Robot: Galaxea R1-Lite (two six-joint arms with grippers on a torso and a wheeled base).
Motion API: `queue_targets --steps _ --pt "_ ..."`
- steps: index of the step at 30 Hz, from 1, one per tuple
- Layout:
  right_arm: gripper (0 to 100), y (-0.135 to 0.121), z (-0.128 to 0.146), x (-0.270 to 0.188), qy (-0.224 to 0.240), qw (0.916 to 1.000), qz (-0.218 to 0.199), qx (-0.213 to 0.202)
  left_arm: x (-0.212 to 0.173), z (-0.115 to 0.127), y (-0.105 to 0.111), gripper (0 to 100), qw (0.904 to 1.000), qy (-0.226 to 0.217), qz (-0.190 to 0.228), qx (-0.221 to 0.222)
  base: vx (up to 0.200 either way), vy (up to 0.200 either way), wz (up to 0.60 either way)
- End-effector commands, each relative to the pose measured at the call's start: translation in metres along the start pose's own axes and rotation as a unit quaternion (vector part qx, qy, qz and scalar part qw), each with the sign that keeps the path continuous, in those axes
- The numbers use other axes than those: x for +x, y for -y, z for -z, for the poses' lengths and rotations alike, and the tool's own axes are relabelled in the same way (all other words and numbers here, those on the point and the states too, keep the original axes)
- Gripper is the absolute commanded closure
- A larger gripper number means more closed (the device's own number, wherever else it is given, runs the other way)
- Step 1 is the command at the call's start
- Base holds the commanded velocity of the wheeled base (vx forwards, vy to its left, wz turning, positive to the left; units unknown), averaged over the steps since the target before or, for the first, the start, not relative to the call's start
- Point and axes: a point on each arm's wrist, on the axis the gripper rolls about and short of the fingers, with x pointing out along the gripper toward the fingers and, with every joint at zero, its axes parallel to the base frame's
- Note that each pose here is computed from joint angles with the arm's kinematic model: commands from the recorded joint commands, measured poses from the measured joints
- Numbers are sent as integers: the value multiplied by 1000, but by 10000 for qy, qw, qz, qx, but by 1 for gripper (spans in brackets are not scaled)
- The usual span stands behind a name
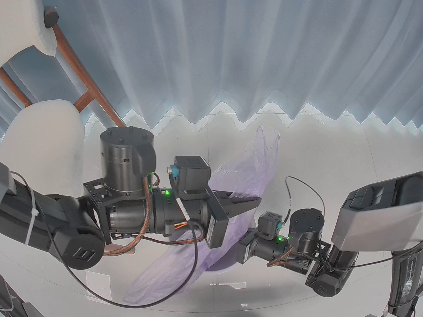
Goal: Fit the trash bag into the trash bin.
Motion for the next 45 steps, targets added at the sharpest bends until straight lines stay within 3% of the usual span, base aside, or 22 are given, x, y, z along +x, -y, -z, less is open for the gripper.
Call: queue_targets --steps 1,5,9,12,14,21,26,37,45 --pt "100 31 -12 -15 232 9974 654 182 6 8 -9 100 9999 -112 -72 -71 0 0 0" --pt "100 48 -20 -49 167 9938 1063 278 5 8 -18 100 9997 -90 -193 -87 0 0 0" --pt "100 36 -8 -80 -300 9929 1089 376 8 6 -23 100 9996 -54 -262 -77 0 0 0" --pt "100 -1 16 -105 -1119 9914 581 355 13 4 -28 100 9995 -16 -310 -47 0 0 0" --pt "100 -18 24 -108 -1355 9898 300 312 15 3 -28 100 9995 -10 -310 -28 0 0 0" --pt "100 -58 42 -90 -1632 9853 -490 134 16 1 -30 100 9988 18 -495 -63 0 0 0" --pt "100 -77 62 -69 -1830 9795 -825 178 16 2 -30 100 9985 3 -540 -70 0 0 0" --pt "100 -128 97 -27 -1680 9786 -1164 239 14 3 -30 100 9981 -13 -609 -86 0 0 0" --pt "100 -156 88 18 -691 9898 -945 815 15 3 -30 100 9978 -7 -663 -90 0 0 0"
